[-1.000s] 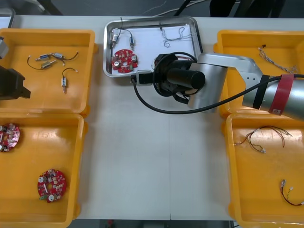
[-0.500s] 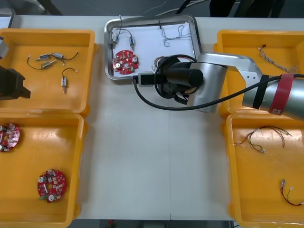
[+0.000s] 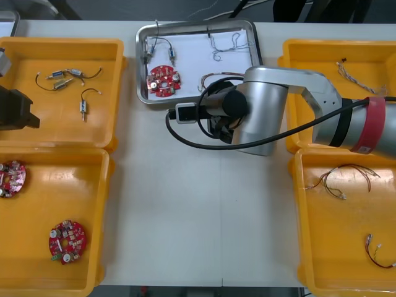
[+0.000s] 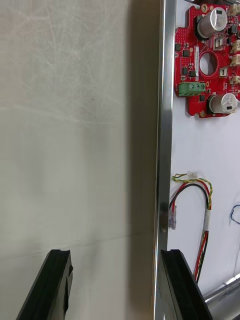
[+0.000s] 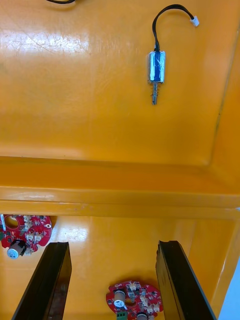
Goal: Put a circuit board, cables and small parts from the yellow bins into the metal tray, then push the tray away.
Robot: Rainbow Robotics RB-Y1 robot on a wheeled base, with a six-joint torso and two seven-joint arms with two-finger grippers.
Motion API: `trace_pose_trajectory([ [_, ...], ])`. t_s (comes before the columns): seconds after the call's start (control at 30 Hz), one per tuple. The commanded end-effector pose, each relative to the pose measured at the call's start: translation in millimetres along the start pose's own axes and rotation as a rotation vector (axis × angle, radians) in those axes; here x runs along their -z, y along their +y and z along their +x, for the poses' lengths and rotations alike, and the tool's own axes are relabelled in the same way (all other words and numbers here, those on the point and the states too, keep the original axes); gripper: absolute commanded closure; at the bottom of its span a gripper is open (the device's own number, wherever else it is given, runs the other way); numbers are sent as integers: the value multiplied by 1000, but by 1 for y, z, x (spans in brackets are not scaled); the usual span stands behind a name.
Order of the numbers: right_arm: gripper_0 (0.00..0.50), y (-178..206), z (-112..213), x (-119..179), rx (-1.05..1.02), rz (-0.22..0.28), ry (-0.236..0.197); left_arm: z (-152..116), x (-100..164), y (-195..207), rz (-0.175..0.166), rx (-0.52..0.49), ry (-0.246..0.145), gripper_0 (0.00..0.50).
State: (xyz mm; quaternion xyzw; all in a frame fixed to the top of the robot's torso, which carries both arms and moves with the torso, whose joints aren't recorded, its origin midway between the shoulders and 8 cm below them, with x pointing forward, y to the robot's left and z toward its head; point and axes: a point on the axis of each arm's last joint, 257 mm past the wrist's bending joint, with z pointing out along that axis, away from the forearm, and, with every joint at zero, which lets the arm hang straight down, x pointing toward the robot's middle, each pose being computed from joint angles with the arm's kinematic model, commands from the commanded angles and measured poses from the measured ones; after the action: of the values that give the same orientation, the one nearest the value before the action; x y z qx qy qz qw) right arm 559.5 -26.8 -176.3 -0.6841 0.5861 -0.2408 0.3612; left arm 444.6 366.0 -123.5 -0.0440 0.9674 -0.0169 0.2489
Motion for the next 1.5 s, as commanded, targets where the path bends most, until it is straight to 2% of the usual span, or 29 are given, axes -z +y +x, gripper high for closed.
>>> trace_pose_trajectory([
  [0.03,0,-15,1,30,-121,-31,-9,-7,17,20,-55,-100,-32,0],
  [0.17,0,-4,6,49,-209,-105,19,-7,17,20,-55,-100,-32,0],
  [0.47,0,8,23,86,-397,-203,96,-7,17,20,-55,-100,-32,0],
  [0.93,0,19,66,142,-741,-247,177,-7,17,20,-55,-100,-32,0],
  [1.27,0,33,110,182,-998,-299,261,-7,17,20,-55,-100,-32,0],
  [1.5,0,33,128,203,-1141,-291,243,-7,17,20,-55,-100,-32,0],
])
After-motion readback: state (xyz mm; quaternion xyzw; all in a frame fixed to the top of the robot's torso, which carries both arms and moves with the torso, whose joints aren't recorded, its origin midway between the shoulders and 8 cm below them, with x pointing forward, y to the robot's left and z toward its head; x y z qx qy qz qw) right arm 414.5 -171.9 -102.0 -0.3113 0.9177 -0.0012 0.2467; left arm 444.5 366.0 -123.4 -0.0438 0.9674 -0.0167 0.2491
